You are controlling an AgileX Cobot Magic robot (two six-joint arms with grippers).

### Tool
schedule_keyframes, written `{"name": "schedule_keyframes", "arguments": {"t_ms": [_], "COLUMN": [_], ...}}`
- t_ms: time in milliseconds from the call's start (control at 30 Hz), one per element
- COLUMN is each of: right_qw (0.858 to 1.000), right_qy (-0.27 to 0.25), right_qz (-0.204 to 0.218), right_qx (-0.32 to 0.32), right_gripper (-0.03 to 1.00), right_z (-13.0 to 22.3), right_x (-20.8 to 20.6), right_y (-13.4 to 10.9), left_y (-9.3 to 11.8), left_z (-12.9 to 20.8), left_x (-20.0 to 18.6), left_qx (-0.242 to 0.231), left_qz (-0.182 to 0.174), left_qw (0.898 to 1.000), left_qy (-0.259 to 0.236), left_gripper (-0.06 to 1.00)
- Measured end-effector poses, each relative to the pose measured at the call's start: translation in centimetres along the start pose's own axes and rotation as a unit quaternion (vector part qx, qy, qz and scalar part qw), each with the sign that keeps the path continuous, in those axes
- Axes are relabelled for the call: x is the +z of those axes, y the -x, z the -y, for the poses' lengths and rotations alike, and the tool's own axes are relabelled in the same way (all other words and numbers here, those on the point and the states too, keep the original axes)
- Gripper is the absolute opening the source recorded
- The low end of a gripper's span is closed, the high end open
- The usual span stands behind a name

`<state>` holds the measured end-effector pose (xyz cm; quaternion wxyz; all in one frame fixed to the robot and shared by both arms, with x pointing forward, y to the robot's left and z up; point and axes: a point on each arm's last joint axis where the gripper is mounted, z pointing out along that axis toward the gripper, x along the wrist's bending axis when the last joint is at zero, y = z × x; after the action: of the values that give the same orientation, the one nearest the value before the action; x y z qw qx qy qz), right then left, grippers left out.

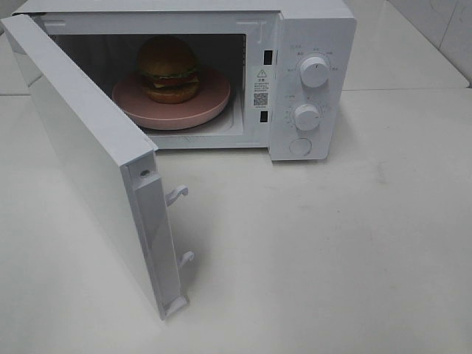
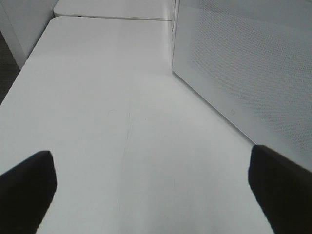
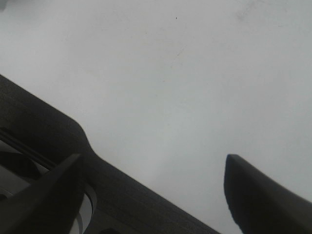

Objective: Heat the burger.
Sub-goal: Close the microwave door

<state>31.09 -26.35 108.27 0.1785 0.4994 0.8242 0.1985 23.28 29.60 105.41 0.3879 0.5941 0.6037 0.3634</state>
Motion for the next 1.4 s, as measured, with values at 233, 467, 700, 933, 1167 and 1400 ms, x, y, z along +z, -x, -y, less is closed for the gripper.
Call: {"name": "schedule_keyframes", "arguments": {"t_ms": [233,467,700,933,1167,1400], "right_qw": [1.000,0.997,0.988,0.966,0.939,0.927], "right_qy": [0.027,0.058,0.094,0.152,0.208,0.237], "right_qz": [-0.002,0.012,0.048,0.080,0.118,0.132], "right_qx": [0.005,0.054,0.114,0.192,0.245,0.261], "right_gripper": [0.76,0.76,0.76,0.76,0.76,0.76], "right_z": [2.3,4.6,5.8,7.5,9.0,9.8], "right_x": [-0.2,1.0,0.9,-0.4,-1.5,-1.9], "right_y": [0.4,0.7,1.3,1.2,0.6,0.1], "left_y": [0.0,0.0,0.0,0.0,0.0,0.0], "left_z": [0.0,0.0,0.0,0.0,0.0,0.0], "left_x": [0.0,0.0,0.0,0.0,0.0,0.0], "left_qx": [0.000,0.000,0.000,0.000,0.000,0.000], "left_qz": [0.000,0.000,0.000,0.000,0.000,0.000], "left_qw": [1.000,1.000,1.000,1.000,1.000,1.000], "left_qy": [0.000,0.000,0.000,0.000,0.000,0.000], "left_gripper": [0.99,0.99,0.99,0.99,0.99,0.99]}}
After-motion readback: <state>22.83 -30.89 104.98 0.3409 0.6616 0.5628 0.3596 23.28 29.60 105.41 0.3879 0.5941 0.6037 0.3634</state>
